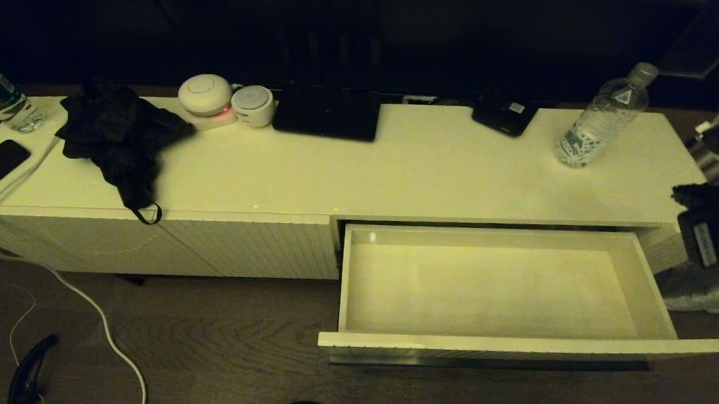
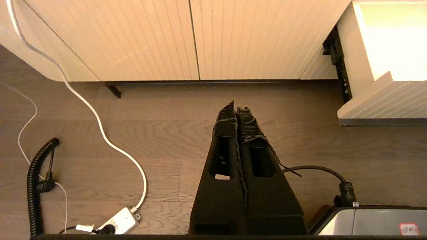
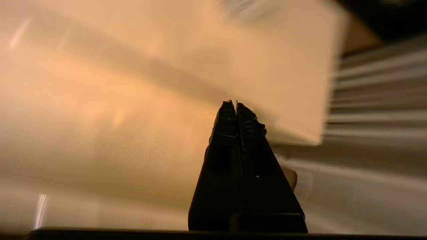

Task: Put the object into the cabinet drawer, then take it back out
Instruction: Close the drawer

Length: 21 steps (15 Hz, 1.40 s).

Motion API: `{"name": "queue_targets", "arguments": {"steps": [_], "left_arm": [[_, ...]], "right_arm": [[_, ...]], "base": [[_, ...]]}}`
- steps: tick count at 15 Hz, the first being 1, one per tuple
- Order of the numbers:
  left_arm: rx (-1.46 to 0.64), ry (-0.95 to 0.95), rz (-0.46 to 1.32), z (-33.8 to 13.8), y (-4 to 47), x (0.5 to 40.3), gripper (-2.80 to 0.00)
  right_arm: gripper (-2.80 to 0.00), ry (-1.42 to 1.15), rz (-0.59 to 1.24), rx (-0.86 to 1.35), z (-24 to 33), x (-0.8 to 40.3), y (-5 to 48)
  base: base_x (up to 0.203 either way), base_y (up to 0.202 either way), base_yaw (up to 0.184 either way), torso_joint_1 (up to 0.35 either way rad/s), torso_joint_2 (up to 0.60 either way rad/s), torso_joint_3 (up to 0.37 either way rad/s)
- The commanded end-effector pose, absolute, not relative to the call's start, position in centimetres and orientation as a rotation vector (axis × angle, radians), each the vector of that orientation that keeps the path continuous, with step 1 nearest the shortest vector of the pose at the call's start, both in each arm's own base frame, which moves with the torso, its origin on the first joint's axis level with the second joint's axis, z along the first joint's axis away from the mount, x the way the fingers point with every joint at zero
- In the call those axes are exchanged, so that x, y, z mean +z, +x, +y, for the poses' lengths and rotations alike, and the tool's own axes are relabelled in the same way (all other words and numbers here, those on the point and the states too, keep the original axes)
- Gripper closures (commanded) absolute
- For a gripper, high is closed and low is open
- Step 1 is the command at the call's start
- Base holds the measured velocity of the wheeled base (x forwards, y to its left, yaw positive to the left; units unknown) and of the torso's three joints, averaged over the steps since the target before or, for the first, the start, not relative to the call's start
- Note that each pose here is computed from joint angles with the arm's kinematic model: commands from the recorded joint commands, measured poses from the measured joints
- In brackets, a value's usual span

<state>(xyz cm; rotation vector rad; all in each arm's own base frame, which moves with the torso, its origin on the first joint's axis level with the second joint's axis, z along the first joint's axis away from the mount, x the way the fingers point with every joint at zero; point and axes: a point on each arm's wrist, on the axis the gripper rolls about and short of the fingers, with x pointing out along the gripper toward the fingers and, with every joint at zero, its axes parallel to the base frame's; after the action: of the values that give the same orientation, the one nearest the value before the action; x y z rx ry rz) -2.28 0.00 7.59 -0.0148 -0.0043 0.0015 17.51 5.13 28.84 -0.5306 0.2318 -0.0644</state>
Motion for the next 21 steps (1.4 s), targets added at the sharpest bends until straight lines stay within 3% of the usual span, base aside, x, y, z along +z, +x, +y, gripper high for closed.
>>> {"name": "queue_targets", "arguments": {"steps": [1,5,11,17,21], "left_arm": [[0.001,-0.015,-0.005,0.0,-2.3,7.6,0.00],[0.001,-0.015,-0.006,0.0,-2.3,7.6,0.00],[0.001,-0.015,-0.005,0.0,-2.3,7.5,0.00],[0.001,-0.015,-0.006,0.0,-2.3,7.6,0.00],[0.001,-0.015,-0.006,0.0,-2.3,7.6,0.00]], "right_arm": [[0.00,-0.605,0.239,0.092,4.0,29.0,13.3],[0.00,-0.778,0.436,0.341,3.7,25.1,11.5],[0.00,-0.819,0.529,0.738,4.8,20.4,12.0],[0.00,-0.883,0.612,1.003,5.4,16.4,12.8],[0.00,-0.909,0.693,1.068,5.4,14.4,12.8]], "base": [[0.000,0.000,0.000,0.000,0.00,0.000],[0.000,0.000,0.000,0.000,0.00,0.000],[0.000,0.000,0.000,0.000,0.00,0.000],[0.000,0.000,0.000,0.000,0.00,0.000],[0.000,0.000,0.000,0.000,0.00,0.000]]}}
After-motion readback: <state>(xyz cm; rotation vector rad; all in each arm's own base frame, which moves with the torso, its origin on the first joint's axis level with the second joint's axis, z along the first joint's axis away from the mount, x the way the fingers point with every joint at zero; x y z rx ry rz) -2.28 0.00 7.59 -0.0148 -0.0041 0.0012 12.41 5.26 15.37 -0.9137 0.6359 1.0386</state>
